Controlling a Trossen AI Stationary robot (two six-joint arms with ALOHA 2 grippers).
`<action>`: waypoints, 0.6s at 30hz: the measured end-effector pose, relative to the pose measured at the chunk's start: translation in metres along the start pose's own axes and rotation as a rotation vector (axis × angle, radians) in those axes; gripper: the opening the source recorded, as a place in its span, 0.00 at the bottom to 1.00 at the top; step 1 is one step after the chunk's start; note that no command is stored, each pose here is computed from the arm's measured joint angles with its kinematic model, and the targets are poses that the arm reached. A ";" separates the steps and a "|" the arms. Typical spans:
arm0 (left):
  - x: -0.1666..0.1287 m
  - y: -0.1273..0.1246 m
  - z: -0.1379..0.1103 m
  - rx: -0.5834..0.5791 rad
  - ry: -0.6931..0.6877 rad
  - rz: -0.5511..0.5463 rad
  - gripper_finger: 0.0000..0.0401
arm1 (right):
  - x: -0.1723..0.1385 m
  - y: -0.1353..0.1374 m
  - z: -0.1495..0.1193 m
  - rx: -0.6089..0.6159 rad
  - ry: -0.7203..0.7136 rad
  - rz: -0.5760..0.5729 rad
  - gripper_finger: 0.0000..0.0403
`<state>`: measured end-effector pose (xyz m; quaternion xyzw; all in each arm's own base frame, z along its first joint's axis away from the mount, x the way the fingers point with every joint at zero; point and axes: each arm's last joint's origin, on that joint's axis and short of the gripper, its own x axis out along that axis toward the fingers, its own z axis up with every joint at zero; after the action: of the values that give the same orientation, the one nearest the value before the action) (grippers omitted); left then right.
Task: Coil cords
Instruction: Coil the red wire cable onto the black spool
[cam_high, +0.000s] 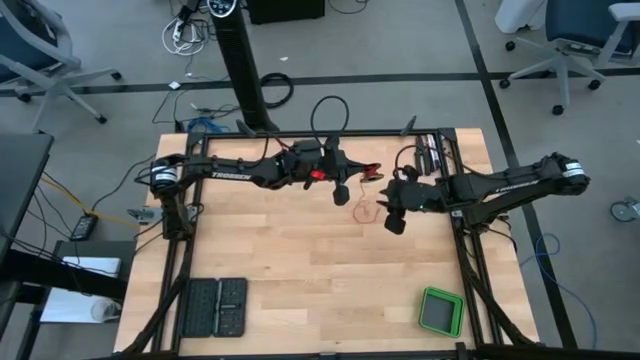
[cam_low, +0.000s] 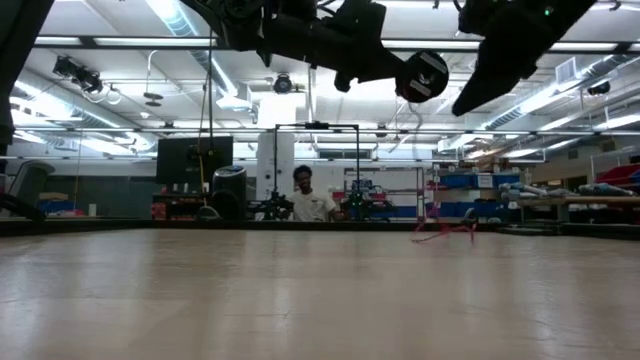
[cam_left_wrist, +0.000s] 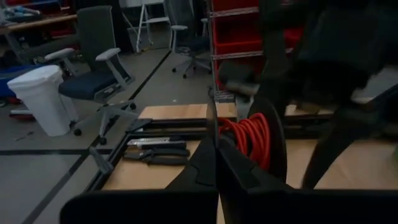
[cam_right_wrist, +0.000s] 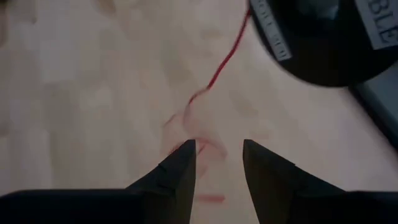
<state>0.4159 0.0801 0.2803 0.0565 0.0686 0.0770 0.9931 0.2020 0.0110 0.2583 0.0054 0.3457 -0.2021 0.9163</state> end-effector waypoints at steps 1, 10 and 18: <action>-0.001 -0.002 0.002 0.000 -0.006 -0.004 0.01 | 0.005 0.001 -0.003 0.004 -0.035 -0.010 0.32; -0.010 -0.010 0.019 0.001 -0.045 0.065 0.01 | 0.036 0.010 -0.039 0.096 -0.282 0.081 0.28; -0.010 -0.013 0.021 0.001 -0.066 0.065 0.01 | 0.036 0.015 -0.043 0.119 -0.408 0.144 0.28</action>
<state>0.4107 0.0636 0.3007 0.0615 0.0341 0.1071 0.9918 0.2046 0.0177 0.2007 0.0434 0.1393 -0.1530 0.9774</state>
